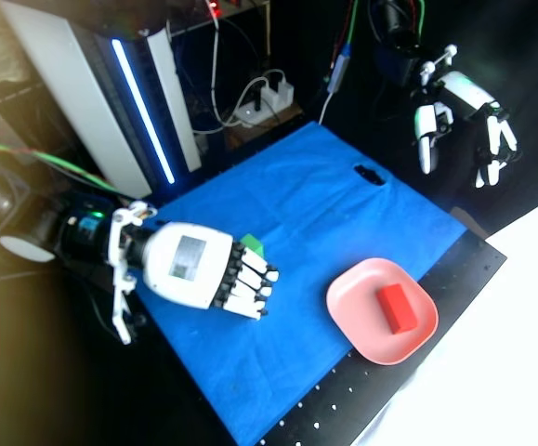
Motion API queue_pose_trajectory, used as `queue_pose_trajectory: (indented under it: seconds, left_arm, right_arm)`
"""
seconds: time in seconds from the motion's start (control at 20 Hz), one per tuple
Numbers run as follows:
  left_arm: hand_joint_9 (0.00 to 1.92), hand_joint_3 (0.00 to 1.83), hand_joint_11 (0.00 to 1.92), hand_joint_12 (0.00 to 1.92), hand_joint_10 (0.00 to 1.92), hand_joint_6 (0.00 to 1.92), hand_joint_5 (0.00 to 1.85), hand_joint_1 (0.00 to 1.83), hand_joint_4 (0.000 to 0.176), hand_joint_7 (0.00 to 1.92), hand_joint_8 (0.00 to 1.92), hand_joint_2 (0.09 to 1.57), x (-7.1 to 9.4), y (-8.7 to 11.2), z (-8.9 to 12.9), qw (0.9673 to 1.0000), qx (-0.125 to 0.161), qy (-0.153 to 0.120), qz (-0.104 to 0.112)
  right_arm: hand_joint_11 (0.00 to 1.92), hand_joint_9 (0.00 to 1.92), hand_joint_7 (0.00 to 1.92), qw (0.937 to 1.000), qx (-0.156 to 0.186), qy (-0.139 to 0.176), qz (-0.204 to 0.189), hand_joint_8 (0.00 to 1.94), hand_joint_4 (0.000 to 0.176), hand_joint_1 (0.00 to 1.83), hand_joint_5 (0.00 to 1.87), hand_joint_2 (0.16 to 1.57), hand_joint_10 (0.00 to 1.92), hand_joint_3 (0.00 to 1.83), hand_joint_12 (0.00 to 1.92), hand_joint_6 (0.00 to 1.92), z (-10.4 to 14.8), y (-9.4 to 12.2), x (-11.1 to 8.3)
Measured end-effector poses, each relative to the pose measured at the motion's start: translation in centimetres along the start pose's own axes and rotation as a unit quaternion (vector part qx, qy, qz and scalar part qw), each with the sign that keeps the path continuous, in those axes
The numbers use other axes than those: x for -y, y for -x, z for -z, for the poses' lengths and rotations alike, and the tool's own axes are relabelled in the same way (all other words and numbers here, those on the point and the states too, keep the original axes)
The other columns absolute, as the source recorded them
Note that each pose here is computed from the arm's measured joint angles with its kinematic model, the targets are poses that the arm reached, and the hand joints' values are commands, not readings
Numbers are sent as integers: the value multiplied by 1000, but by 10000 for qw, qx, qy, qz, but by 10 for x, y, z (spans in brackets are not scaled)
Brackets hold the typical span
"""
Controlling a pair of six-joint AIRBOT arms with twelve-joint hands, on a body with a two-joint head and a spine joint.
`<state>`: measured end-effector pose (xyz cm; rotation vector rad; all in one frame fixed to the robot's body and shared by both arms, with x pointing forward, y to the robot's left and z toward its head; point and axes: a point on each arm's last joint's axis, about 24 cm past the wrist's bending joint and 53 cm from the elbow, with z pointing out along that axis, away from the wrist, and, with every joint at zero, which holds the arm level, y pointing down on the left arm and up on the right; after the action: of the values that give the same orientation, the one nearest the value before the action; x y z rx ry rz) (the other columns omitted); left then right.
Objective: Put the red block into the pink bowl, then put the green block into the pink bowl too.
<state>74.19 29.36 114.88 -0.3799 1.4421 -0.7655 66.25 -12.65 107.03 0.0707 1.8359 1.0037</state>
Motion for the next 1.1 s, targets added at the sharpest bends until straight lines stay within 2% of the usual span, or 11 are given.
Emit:
queue_pose_trajectory:
  seconds: [0.1, 0.15, 0.3, 0.4, 0.5, 0.55, 0.6, 0.7, 0.8, 0.9, 1.1]
  left_arm:
    - [929, 0, 356, 1292, 1, 0, 643, 1008, 0, 941, 2, 960, -1, 0, 0, 10000, -5, 5, -4]
    - [927, 0, 350, 1293, 0, 0, 639, 1004, 0, 941, 2, 960, -2, -2, 1, 10000, -20, 20, -12]
    - [917, 1, 319, 1319, 0, 2, 636, 994, 0, 937, 0, 964, -4, -4, 2, 10000, -43, 56, 0]
    - [908, 2, 305, 1343, 1, 1, 637, 986, 0, 925, 0, 968, -4, -4, 2, 10000, -42, 48, -4]
    - [903, 0, 299, 1343, 0, 5, 648, 980, 0, 920, 0, 964, -4, -4, 2, 10000, -43, 50, -4]
    - [896, 0, 283, 1340, 0, 2, 643, 983, 0, 921, 0, 961, -5, -4, 2, 10000, -47, 56, -9]
    - [896, 0, 285, 1339, 0, 2, 643, 1003, 0, 922, 1, 964, -5, -5, 2, 10000, -50, 60, -14]
    - [912, 1, 313, 1341, 8, 2, 645, 993, 0, 927, 2, 966, -6, -6, 3, 10000, -64, 74, -11]
    - [905, 0, 301, 1341, 4, 3, 649, 995, 0, 927, 2, 962, -6, -6, 3, 10000, -68, 71, -10]
    - [918, 0, 302, 1356, 10, 1, 647, 978, 0, 937, 4, 958, -5, -8, 3, 10000, -77, 61, 1]
    - [895, 2, 278, 1347, 1, 0, 638, 989, 0, 921, 0, 963, -8, -10, 4, 9999, -98, 91, -6]
  right_arm:
    - [674, 1136, 1112, 10000, 22, 20, -11, 26, 0, 1088, 959, 998, 72, 0, 1011, 16, -1, 0, -1]
    - [697, 1175, 1153, 10000, 35, 31, -19, 19, 0, 1146, 1036, 1112, 82, 0, 1050, 683, -1, 1, -1]
    - [725, 1223, 1196, 10000, 53, 46, -11, 19, 0, 1144, 970, 1112, 97, 0, 1096, 983, -1, 2, -2]
    - [761, 1238, 1211, 10000, 68, 54, -22, 13, 0, 1063, 926, 1013, 93, 0, 1069, 222, -1, 2, -2]
    - [806, 1277, 1253, 9999, 76, 71, -21, 15, 0, 1156, 1026, 1080, 99, 5, 1063, 859, -2, 3, -4]
    - [837, 1218, 1171, 9999, 77, 70, -22, 731, 0, 1251, 978, 1092, 470, 0, 1266, 815, -2, 3, -4]
    - [827, 1110, 1114, 9999, 81, 76, -23, 958, 0, 1262, 933, 1101, 785, 0, 1375, 844, -2, 3, -4]
    - [778, 1023, 1062, 10000, 62, 58, -25, 605, 0, 1155, 1003, 1094, 872, 0, 1363, 926, -2, 2, -3]
    - [765, 1015, 1088, 10000, 20, 23, -48, 356, 0, 1052, 931, 937, 647, 4, 1147, 257, -2, 0, -2]
    - [695, 1001, 1081, 10000, 45, 52, -42, 127, 0, 942, 902, 833, 422, 0, 1066, 18, -3, 1, -3]
    - [597, 963, 963, 10000, 14, 75, -57, 2, 0, 857, 684, 742, 93, 0, 789, 0, -2, -2, -6]
